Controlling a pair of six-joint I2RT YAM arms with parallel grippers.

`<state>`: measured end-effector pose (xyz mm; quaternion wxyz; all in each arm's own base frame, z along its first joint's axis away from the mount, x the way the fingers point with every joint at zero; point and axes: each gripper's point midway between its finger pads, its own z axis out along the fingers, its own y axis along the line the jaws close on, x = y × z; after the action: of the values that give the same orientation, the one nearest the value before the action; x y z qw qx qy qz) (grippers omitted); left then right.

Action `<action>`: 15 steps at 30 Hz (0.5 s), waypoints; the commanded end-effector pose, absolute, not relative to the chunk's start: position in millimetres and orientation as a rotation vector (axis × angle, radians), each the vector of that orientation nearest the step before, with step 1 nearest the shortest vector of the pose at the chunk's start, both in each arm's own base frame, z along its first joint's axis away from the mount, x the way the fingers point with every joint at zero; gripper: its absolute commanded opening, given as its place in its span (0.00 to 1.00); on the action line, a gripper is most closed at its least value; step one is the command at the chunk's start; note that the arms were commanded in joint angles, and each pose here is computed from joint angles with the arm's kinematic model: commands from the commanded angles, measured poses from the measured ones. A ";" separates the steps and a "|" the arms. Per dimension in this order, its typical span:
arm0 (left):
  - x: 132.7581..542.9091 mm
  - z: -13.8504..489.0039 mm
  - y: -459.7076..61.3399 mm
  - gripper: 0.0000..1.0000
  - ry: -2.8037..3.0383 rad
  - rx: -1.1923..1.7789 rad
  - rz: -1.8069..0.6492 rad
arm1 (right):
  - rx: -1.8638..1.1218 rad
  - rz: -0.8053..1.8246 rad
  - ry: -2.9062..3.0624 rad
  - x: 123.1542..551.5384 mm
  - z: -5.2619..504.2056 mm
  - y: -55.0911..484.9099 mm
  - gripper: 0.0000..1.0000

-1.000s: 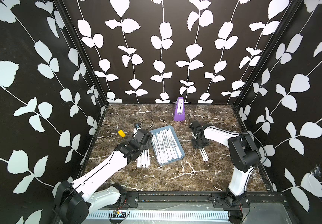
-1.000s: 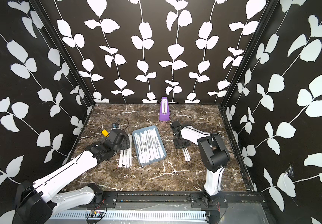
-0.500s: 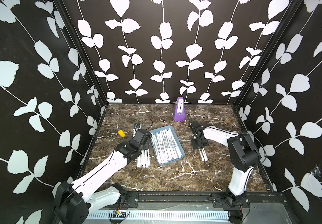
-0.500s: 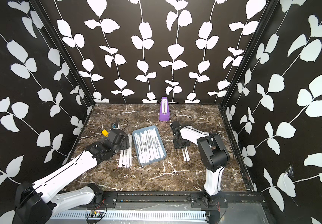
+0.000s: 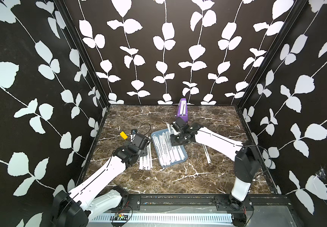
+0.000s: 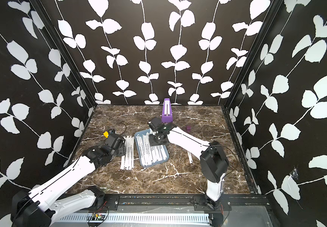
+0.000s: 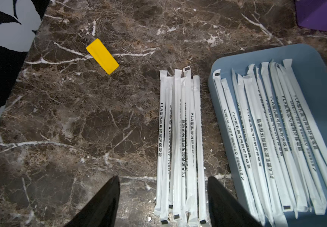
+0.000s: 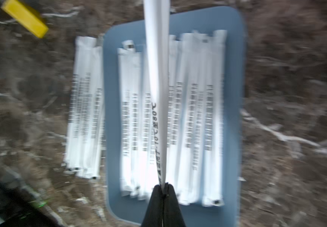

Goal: Put the straws into the storage box
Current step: Place the straw in the storage box.

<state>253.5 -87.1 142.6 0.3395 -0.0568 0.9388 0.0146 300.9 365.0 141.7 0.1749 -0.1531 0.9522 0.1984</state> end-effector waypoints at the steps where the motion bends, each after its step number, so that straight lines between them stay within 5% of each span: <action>1: 249.5 142.7 -90.8 0.72 2.433 -0.191 -0.048 | -0.369 0.718 2.758 300.2 124.4 407.1 0.05; 15: 245.6 140.4 -83.6 0.70 2.430 -0.218 -0.091 | -0.416 0.800 2.916 281.8 60.6 438.2 0.05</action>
<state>247.1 -82.6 144.4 0.3453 -0.0794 0.9347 -0.0263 279.8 422.1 51.4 0.0468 -0.1401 0.9613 0.2326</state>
